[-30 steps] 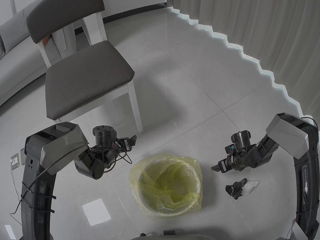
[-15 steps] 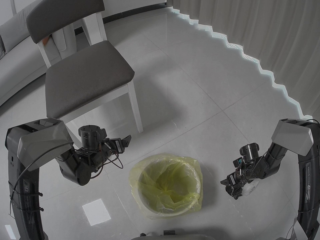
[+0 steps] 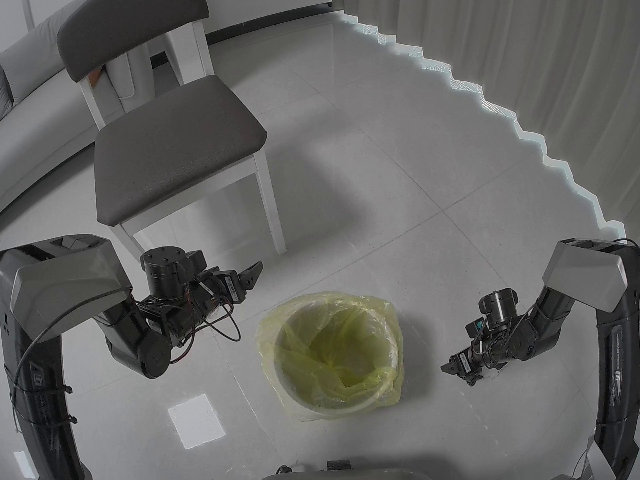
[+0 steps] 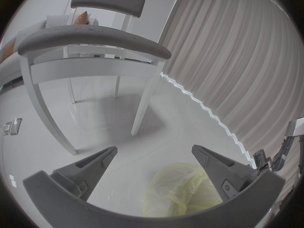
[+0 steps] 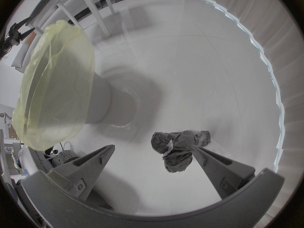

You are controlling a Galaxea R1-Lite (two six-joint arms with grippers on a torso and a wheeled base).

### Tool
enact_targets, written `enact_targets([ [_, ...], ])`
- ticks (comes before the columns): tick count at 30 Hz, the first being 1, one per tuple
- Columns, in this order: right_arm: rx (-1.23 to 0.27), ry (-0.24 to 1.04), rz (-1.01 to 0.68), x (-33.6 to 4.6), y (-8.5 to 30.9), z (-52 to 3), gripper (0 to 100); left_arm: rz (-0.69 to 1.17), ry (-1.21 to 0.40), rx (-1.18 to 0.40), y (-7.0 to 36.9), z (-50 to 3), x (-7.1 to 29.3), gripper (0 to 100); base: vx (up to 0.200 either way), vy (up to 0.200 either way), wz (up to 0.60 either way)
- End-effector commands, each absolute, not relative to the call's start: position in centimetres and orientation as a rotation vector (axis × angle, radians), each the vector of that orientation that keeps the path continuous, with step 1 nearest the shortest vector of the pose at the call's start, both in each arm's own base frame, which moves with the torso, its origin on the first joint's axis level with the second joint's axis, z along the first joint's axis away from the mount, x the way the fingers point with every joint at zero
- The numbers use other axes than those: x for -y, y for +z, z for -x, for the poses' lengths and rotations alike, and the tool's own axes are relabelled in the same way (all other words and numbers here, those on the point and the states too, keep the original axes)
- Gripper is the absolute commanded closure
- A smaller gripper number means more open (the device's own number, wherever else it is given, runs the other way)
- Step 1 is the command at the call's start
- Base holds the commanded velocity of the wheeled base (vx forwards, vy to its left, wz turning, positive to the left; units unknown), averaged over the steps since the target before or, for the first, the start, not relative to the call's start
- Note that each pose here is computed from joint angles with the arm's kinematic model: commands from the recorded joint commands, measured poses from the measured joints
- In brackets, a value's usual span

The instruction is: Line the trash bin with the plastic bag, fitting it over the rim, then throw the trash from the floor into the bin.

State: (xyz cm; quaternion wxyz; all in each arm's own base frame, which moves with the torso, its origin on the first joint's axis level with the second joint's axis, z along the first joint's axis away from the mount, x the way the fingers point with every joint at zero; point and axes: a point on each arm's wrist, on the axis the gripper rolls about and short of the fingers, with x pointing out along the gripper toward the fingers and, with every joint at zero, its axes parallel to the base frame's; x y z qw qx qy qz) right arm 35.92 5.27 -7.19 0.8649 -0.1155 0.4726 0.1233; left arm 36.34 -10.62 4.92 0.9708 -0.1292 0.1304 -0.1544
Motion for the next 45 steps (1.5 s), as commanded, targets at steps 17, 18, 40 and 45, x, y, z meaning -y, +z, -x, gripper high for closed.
enact_targets([
  [17, -0.87, 0.214, 0.337, -5.3, -5.2, -39.8, 0, 0.259, -0.326, -0.242, 3.6, -36.0, 11.1, 0, 0.0, 0.0, 0.0],
  [18, -0.857, 0.212, 0.358, -5.2, -4.8, -40.3, 0, 0.259, -0.326, -0.242, 3.6, -36.0, 11.1, 0, 0.0, 0.0, 0.0],
  [40, -1.041, 0.279, 0.548, -4.4, -5.5, -45.4, 0, 0.25, -0.324, -0.277, 1.6, -34.5, 10.9, 0, 0.0, 0.0, 0.0],
  [45, -1.136, 0.301, 0.56, -3.7, -5.7, -44.5, 0, 0.244, -0.329, -0.308, 1.0, -34.0, 10.8, 0, -0.12, 0.0, 0.0],
])
